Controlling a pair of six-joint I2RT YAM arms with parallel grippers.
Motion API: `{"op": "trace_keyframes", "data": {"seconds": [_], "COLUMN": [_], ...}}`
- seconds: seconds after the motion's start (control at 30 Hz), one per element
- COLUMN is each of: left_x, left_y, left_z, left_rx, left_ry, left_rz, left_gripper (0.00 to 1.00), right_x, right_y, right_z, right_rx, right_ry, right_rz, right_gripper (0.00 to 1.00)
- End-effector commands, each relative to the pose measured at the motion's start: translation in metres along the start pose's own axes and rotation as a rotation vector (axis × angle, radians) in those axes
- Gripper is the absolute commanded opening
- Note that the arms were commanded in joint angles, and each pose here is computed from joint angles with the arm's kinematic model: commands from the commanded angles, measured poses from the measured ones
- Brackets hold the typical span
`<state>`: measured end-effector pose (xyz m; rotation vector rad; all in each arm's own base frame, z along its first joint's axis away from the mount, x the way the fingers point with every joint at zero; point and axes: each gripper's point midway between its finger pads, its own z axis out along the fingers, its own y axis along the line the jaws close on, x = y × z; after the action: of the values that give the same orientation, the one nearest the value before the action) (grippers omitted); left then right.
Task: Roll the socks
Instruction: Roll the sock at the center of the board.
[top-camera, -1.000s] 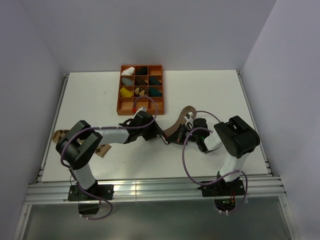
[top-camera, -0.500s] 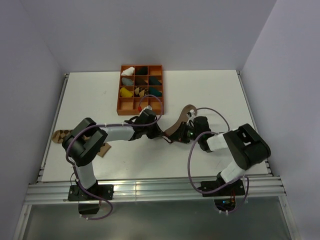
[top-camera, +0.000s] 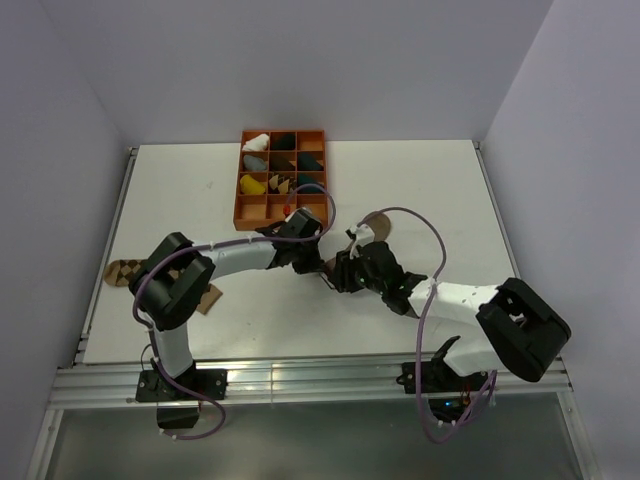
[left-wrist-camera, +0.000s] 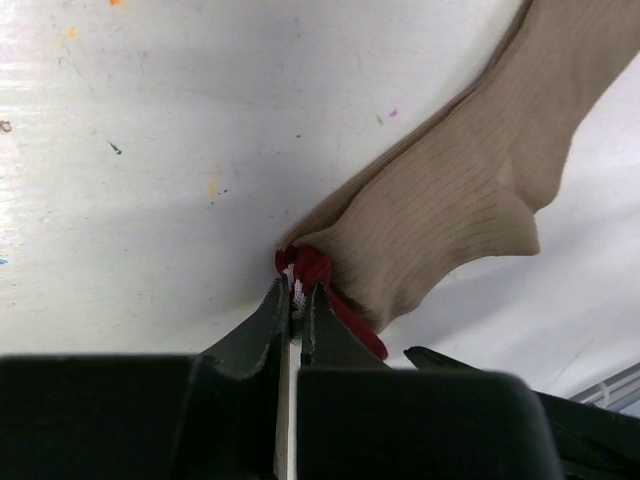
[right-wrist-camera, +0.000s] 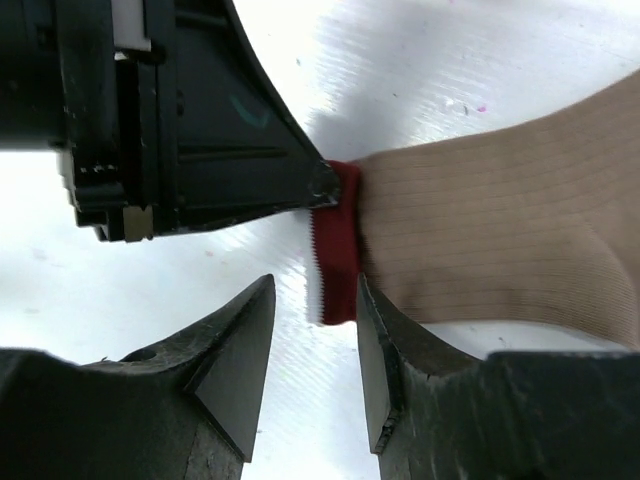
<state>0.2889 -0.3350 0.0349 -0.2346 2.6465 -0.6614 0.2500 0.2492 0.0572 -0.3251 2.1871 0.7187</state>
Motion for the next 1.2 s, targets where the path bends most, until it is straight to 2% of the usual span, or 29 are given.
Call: {"op": "trace_keyframes", "data": {"seconds": [0.0, 0.2, 0.53, 0.97, 1.07, 1.1, 1.13, 1.17], "left_x": [0.0, 0.002, 0.004, 0.007, 0.005, 0.003, 0.002, 0.001], "left_y": [0.003, 0.002, 0.0, -0.002, -0.004, -0.005, -0.005, -0.006], "left_z": [0.0, 0.002, 0.003, 0.005, 0.003, 0.002, 0.001, 0.0], "left_rx": [-0.042, -0.044, -0.034, -0.033, -0.027, -0.022, -0.019, -0.014], "left_ry": [0.008, 0.026, 0.04, 0.06, 0.059, 0.056, 0.053, 0.048], "left_rz": [0.038, 0.04, 0.041, 0.046, 0.044, 0.041, 0.037, 0.033], "left_gripper": [0.01, 0.01, 0.01, 0.01, 0.01, 0.01, 0.02, 0.04], "right_x": [-0.012, -0.007, -0.007, 0.032, 0.035, 0.036, 0.036, 0.036], "right_y": [-0.004, 0.01, 0.018, 0.002, -0.005, -0.005, -0.005, -0.004], "right_z": [0.006, 0.013, 0.015, 0.03, 0.032, 0.031, 0.032, 0.031], "right_rx": [0.091, 0.117, 0.151, 0.232, 0.279, 0.277, 0.276, 0.265], "right_ry": [-0.045, -0.055, -0.067, 0.073, 0.095, 0.1, 0.101, 0.102], "right_rz": [-0.128, -0.227, -0.296, -0.328, -0.324, -0.321, -0.315, -0.315], "right_gripper": [0.46, 0.46, 0.46, 0.43, 0.37, 0.32, 0.22, 0.18]}}
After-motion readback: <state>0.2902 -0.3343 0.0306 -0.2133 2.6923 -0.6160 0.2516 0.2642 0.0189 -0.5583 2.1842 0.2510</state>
